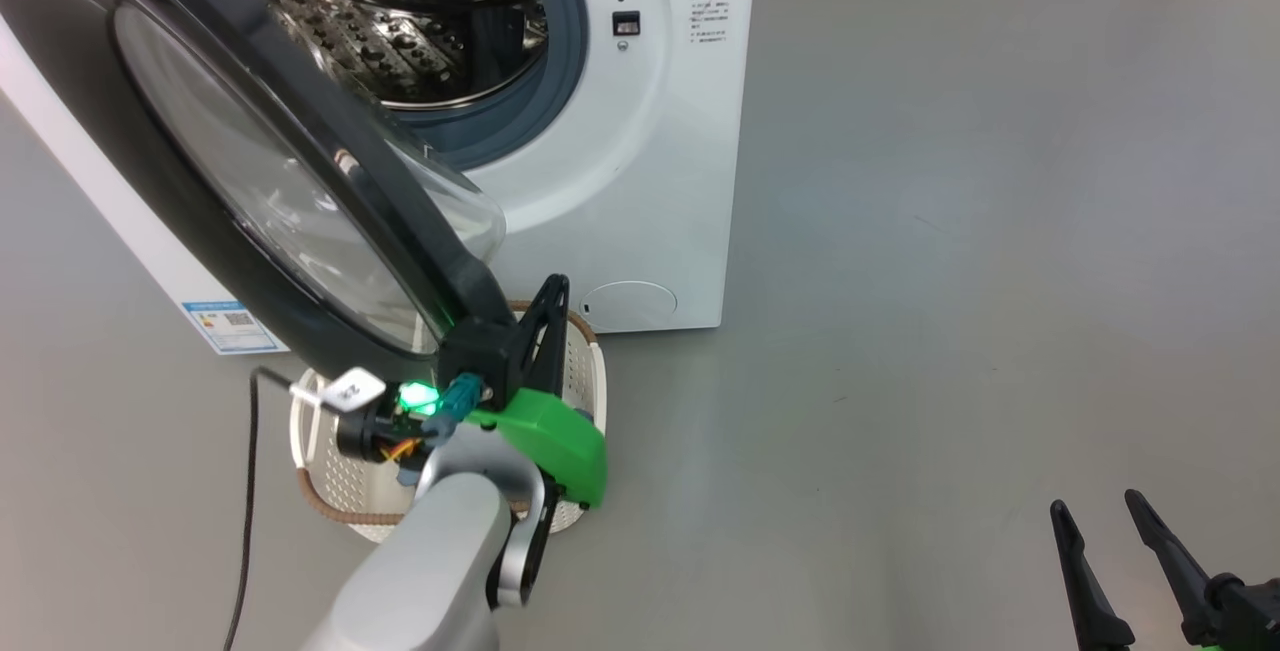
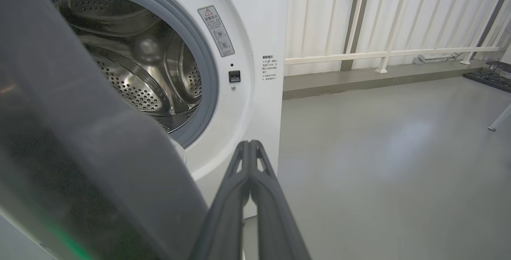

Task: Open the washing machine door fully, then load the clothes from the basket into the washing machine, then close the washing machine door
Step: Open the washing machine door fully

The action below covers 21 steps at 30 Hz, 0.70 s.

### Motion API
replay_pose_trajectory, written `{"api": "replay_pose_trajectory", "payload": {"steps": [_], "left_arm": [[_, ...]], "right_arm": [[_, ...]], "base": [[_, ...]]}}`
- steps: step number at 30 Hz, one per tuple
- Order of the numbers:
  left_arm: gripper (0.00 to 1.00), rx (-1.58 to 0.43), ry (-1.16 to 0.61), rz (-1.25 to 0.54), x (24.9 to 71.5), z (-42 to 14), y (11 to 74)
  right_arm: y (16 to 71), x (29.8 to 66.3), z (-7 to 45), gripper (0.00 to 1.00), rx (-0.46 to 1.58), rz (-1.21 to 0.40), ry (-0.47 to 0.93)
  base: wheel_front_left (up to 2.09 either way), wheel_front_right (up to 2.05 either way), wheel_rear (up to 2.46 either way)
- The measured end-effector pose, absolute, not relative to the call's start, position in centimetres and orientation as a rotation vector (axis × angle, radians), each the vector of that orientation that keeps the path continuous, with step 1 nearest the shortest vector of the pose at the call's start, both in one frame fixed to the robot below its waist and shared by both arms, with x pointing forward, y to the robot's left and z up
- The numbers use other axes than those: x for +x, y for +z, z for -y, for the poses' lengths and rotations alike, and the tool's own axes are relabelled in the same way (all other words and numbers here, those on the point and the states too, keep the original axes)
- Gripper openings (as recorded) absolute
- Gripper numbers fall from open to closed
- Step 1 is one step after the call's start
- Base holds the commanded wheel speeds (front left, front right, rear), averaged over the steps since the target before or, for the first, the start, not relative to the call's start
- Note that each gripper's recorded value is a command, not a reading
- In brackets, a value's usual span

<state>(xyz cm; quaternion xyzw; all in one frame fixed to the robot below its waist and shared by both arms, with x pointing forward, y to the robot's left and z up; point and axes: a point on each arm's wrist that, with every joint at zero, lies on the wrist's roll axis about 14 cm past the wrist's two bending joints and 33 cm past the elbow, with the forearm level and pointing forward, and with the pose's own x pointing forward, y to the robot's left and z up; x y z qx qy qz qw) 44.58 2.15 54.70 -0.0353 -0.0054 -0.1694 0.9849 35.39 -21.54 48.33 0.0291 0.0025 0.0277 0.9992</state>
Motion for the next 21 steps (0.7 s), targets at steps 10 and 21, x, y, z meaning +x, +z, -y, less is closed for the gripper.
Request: {"api": "replay_pose_trajectory", "payload": {"steps": [10, 21], "left_arm": [[0.00, -0.098, -0.250, 0.023, 42.4, -5.1, 53.6], [0.00, -0.082, -0.096, 0.038, 39.4, -10.0, 52.9]], "right_arm": [[48.2, 36.1, 20.7, 1.00, 0.067, -0.006, 0.076], [48.2, 37.3, 19.0, 1.00, 0.074, -0.006, 0.128]], "base": [[0.00, 0.00, 0.00], [0.00, 0.00, 0.00]]}}
